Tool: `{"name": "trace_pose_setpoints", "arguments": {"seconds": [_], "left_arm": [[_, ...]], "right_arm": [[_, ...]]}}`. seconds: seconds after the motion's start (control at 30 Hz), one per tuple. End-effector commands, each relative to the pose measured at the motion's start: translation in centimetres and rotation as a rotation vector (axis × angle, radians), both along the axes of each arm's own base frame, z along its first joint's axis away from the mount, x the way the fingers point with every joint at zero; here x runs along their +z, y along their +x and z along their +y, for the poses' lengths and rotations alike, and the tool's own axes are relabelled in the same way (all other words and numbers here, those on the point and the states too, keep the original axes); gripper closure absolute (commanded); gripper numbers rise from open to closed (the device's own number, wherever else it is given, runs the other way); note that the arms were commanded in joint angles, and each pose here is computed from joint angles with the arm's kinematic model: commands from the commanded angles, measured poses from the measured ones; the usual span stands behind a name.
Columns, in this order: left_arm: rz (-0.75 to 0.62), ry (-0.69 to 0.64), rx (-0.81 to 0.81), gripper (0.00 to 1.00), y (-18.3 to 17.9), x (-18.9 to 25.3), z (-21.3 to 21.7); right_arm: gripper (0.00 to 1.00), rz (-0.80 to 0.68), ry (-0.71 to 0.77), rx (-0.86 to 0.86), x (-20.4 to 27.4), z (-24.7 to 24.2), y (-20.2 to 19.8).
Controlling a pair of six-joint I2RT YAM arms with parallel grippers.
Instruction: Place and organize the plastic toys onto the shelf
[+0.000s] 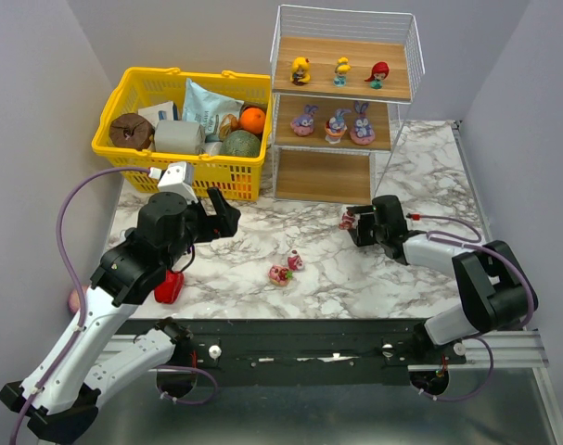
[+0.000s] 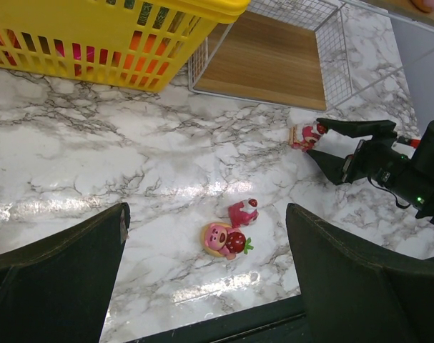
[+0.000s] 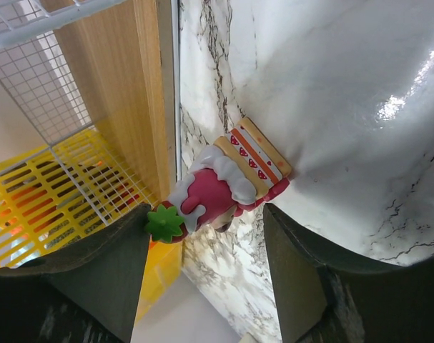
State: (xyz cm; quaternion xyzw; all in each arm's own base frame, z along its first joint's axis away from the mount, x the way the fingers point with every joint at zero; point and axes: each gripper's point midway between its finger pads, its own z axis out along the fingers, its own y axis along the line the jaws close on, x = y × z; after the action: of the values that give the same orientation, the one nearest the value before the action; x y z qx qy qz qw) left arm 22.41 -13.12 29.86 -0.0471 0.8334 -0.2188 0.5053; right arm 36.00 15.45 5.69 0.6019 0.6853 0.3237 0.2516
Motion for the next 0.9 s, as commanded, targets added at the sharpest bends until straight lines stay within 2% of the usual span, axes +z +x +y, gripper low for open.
{"name": "trace_pose_setpoints", "arguments": {"seconds": [0.0,0.13,0.23,0.47,0.67,0.87], "left_arm": [[-0.031,-0.012,0.029,0.01,0.3,1.2,0.5],[-0.03,-0.012,0.03,0.01,0.3,1.1,0.5],[-0.027,-0.015,0.031,0.01,0.2,1.0,0.5],[-0.025,-0.021,0.034,0.01,0.2,1.1,0.5],[-0.025,-0.019,0.033,0.01,0.2,1.1,0.5],[-0.029,-0.018,0.03,0.01,0.1,1.2,0.6]], "right_arm": [[0.3,-0.005,0.036,0.006,0.5,0.6,0.8],[0.31,-0.006,0.055,0.001,0.7,1.0,1.5],[0.37,-0.006,0.068,-0.002,0.5,1.3,1.9],[0.6,0.0,0.06,0.002,0.4,1.3,2.0],[0.66,0.002,0.046,0.02,0.7,1.5,2.1],[0.67,-0.046,-0.032,0.035,2.8,1.0,3.3]]}}
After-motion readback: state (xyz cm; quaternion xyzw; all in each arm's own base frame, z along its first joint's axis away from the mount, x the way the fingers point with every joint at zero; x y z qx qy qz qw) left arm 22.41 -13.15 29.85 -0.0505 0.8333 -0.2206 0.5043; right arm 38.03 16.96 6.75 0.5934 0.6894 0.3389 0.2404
